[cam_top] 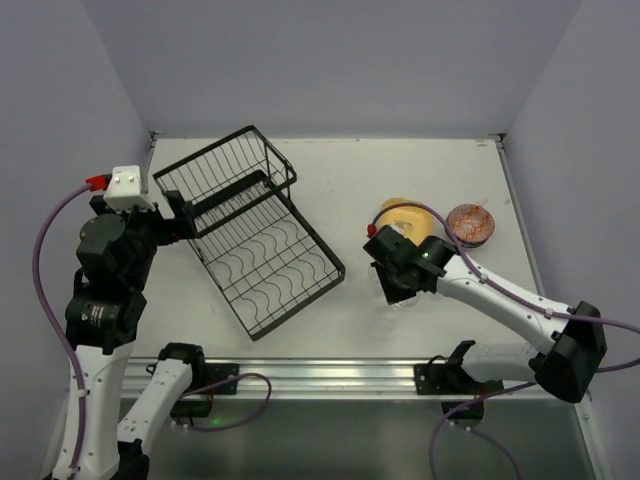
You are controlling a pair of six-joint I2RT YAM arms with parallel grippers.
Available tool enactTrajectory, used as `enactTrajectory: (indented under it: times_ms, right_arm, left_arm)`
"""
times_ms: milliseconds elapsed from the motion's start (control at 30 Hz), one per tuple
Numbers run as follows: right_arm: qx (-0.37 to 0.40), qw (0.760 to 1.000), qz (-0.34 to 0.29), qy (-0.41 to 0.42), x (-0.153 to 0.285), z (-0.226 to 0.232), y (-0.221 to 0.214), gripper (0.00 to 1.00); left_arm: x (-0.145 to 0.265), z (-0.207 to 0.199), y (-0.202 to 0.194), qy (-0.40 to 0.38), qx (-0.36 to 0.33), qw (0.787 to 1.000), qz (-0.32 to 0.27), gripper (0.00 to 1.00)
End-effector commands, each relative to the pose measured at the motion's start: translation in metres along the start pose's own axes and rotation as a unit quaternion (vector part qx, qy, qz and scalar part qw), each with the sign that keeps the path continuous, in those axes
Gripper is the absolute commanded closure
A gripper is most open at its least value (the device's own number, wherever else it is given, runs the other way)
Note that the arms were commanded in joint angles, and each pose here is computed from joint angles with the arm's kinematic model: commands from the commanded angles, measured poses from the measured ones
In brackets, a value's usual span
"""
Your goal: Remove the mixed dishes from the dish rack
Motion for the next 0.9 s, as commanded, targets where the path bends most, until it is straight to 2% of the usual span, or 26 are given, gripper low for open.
enactTrajectory:
  times_ms: [0,267,567,633,733,867]
  right_arm:
    - [-0.025,0.999,-0.013,-0.028,-0.006,0.003,0.001,1.0]
    - [-0.039,0.999,0.026,-0.02,-0.031,0.013,-0.01,1.0]
    - [-0.046,0.996,0.047,-0.058,-0.052,0.011,-0.017,0.99]
    - [-0.046,0.996,0.053,-0.058,-0.054,0.012,-0.019,0.9]
    - [-0.048,0.996,0.052,-0.06,-0.051,0.012,-0.017,0.65]
    - [-0.054,0.997,0.03,-0.046,-0.034,0.011,-0.01,0.5]
  left_arm:
    - [0.005,0.009,0.01,0.03,-0.014,0.999,-0.005,0.0]
    - [0.01,0.015,0.01,0.059,-0.024,0.998,0.005,0.0]
    - [0.012,0.011,0.012,0.054,-0.037,0.998,0.004,0.0]
    - [0.013,0.012,0.012,0.057,-0.04,0.998,0.004,0.0]
    - [0.012,0.011,0.011,0.057,-0.043,0.997,0.007,0.0]
    - [0.007,0.008,0.007,0.056,-0.042,0.997,0.016,0.0]
Point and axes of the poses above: each gripper's point midway between its finger pads, its own x axis back along the fingers, its own z axis along the line the jaws close on, y = z × x, the point moved 6 cm from there along x, back along the fingers, and after that the axes turned 12 degrees about -x, right-handed, at the moved point
